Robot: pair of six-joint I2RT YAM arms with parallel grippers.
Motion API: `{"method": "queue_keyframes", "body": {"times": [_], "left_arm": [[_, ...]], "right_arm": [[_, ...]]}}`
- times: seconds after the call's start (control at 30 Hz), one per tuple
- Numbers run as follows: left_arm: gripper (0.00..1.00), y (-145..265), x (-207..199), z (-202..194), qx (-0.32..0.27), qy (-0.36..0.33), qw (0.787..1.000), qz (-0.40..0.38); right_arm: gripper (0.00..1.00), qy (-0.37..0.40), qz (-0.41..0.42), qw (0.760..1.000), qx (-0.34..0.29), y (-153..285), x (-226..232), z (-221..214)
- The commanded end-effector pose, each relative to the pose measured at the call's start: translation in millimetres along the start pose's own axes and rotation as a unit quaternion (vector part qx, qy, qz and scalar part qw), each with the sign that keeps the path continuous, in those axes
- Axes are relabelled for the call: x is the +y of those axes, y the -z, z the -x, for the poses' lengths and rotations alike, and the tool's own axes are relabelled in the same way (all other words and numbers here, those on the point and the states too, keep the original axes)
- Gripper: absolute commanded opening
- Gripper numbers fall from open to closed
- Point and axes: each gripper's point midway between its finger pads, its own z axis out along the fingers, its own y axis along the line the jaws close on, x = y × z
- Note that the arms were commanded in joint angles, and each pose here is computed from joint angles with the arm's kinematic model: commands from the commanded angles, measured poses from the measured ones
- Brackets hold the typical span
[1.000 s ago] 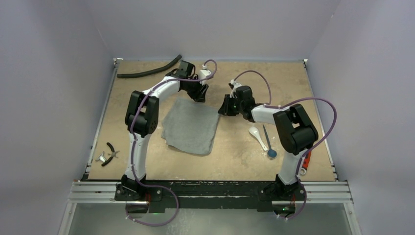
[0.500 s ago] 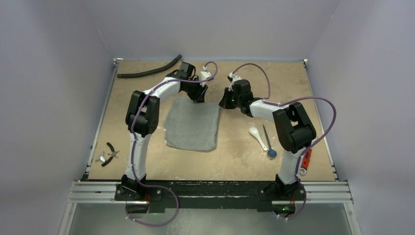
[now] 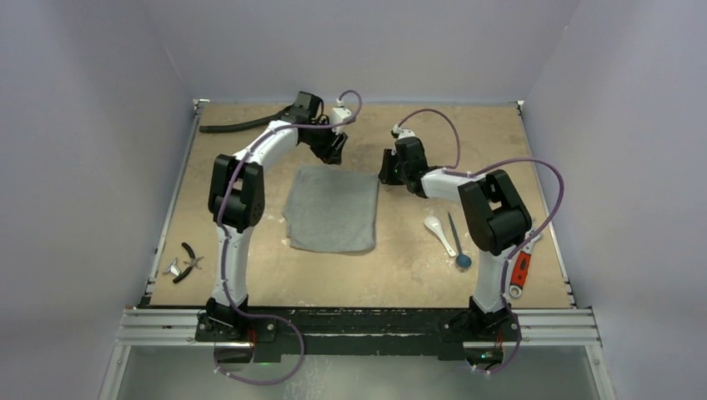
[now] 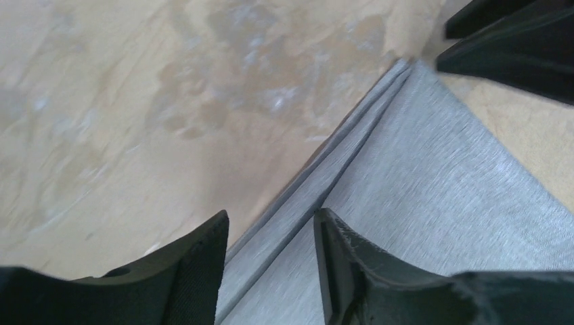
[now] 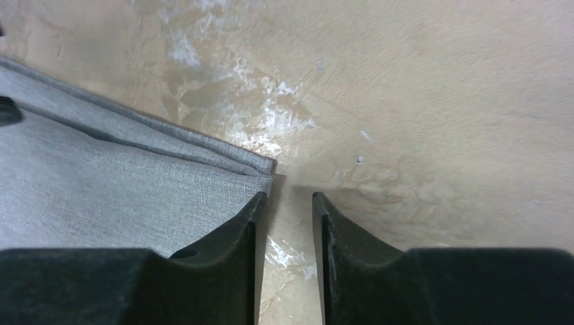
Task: Fold the napkin into a case and place the utensils inside
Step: Smooth out the lower triangle-folded napkin at the center of the board, then rotate the lower triangle-folded napkin at the center of the board.
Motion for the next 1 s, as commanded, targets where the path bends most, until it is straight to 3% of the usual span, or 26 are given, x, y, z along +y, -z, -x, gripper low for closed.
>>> {"method": "queue_keyframes", "body": {"times": [0.0,0.13,0.3,0.63,0.97], "left_arm": [[0.52,69.5,40.4,10.7,-0.022,0.018,0.998,0.057],[0.57,102.4,56.0,-10.4,-0.035,0.07,0.995,0.061],[0.53,113.5,29.3,-45.1,-0.019,0.097,0.994,0.04],[0.38,76.8,20.8,-78.2,-0.032,0.182,0.982,0.033],[0.38,60.9,30.5,-91.9,-0.015,0.186,0.981,0.059]], "right_arm": [[0.38,0.011,-0.023,0.998,-0.065,31.0,6.8,55.2],[0.44,0.046,-0.012,0.995,-0.085,40.8,32.4,70.5],[0.41,0.094,0.089,0.988,-0.082,22.7,96.5,87.3],[0.29,0.09,0.261,0.961,-0.022,-46.8,165.8,76.6],[0.32,0.078,0.307,0.948,0.008,-83.6,181.5,58.2]]}}
